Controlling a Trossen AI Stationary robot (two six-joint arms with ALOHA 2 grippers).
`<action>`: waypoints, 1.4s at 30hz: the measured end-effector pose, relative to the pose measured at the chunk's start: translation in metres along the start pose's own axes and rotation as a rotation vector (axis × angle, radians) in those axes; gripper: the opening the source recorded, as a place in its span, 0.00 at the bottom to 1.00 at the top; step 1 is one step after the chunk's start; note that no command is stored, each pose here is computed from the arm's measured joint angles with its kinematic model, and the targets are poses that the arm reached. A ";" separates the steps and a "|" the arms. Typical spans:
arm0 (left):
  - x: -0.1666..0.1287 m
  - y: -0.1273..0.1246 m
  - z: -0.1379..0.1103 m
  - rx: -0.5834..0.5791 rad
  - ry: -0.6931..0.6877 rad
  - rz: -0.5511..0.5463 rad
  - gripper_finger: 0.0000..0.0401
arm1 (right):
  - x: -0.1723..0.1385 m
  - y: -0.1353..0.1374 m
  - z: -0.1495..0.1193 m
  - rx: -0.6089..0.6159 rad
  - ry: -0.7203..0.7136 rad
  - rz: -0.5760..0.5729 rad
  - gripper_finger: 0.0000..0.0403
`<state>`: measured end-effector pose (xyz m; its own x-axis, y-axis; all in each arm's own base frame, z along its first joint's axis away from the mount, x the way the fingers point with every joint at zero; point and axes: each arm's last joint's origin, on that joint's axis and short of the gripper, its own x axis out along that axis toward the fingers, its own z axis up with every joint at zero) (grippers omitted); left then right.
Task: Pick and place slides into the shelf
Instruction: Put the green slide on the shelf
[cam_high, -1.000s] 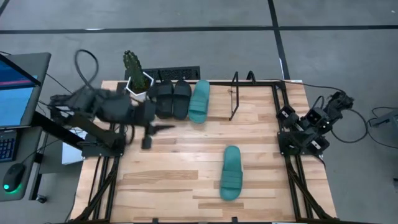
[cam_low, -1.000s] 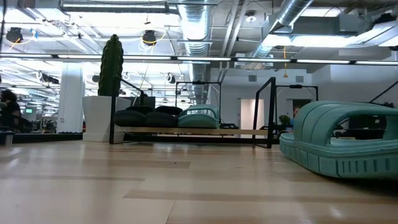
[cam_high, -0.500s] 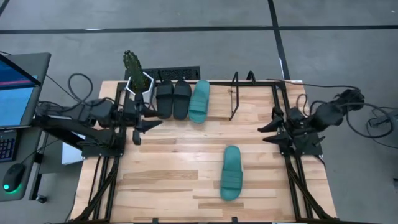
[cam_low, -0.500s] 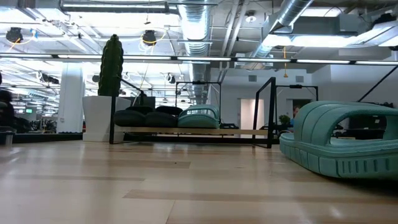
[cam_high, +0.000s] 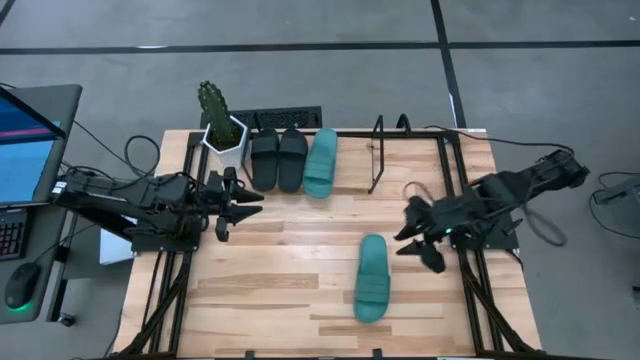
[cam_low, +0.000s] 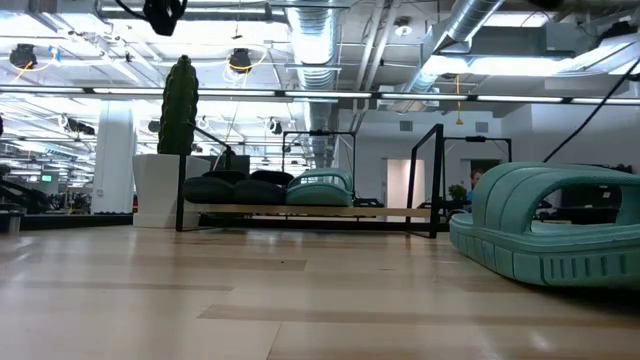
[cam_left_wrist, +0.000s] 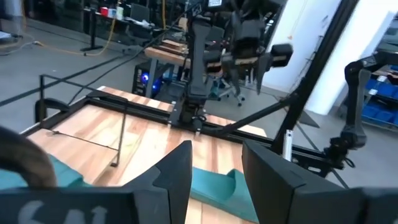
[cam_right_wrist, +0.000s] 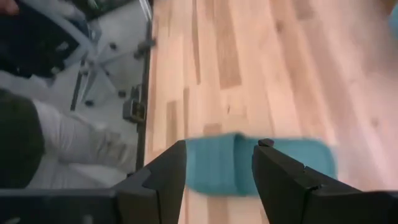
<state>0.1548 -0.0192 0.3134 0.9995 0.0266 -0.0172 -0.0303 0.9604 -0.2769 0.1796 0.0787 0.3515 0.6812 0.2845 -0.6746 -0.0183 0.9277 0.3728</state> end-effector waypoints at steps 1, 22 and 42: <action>0.000 0.000 0.000 0.000 0.002 -0.007 0.32 | 0.007 -0.001 0.001 0.015 0.031 0.003 0.42; 0.000 -0.002 -0.009 0.093 0.087 -0.026 0.32 | 0.112 -0.038 0.014 0.082 0.482 0.276 0.42; -0.001 0.000 -0.017 0.094 0.172 -0.003 0.32 | 0.213 -0.065 -0.026 0.048 0.800 0.202 0.42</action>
<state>0.1532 -0.0234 0.2971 0.9830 -0.0162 -0.1828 -0.0185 0.9823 -0.1865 0.3069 0.0846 0.1673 -0.0593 0.5474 -0.8348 -0.0406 0.8342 0.5499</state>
